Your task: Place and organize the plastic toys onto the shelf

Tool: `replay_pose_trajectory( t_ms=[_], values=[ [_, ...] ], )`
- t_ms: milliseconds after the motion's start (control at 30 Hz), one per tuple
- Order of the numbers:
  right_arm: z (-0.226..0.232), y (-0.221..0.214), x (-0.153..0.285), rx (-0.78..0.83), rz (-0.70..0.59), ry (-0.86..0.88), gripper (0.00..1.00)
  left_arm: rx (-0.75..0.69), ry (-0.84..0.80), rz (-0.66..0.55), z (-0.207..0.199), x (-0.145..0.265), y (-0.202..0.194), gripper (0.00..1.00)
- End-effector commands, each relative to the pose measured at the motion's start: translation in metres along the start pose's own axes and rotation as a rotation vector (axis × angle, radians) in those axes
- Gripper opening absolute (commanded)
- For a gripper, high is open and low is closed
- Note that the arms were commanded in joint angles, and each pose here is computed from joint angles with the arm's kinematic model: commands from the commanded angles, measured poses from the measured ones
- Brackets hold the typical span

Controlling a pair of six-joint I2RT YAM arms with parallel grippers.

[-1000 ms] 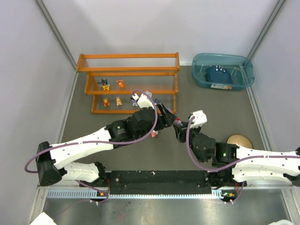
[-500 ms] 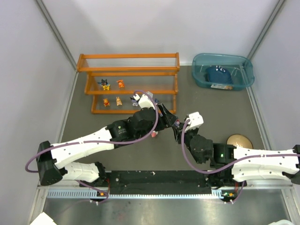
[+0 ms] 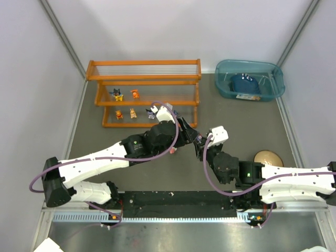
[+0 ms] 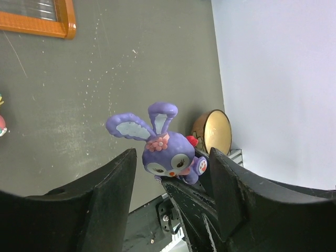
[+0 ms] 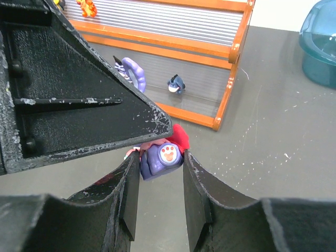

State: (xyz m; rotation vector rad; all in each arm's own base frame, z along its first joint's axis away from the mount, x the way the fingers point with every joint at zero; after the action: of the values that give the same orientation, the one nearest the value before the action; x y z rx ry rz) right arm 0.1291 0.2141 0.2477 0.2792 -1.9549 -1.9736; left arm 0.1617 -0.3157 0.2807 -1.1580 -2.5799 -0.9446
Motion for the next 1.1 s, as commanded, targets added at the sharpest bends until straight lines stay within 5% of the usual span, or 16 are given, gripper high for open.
replay_pose_trajectory(
  t_ms=[0,700,900,967,1067],
  values=[
    [0.0032,0.0216,0.0029,-0.071,-0.052,0.001,0.0,0.034,-0.051,-0.011,-0.0139,0.0024,0.0036,0.61],
    [0.0062,0.0204,0.0058,-0.069,-0.048,0.014,0.0,0.053,-0.056,-0.011,-0.0108,0.0028,0.0019,0.37],
    [0.0066,0.021,0.0061,-0.072,-0.049,0.016,0.0,0.055,-0.061,-0.021,-0.0096,0.0042,0.0031,0.19],
    [0.0059,0.0212,0.0064,-0.075,-0.05,0.01,0.0,0.054,-0.058,-0.021,-0.0083,0.0037,0.003,0.06],
    [0.0051,0.0223,0.007,-0.084,-0.051,0.004,0.15,0.051,-0.056,-0.017,-0.0073,0.0041,0.0019,0.0]
  ],
)
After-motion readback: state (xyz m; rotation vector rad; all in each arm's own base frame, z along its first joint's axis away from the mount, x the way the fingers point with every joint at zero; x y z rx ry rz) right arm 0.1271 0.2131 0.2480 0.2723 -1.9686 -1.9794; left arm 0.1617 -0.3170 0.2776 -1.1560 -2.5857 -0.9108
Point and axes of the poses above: each gripper's point midway between its finger pads, its own x axis back along the fingers, its own z axis along the line the jaws close on, y = z × x, the point moved 6 cm from there along x, back along the fingers, and after that the axes turned 4 degrees about x, right-handed, at the moved point
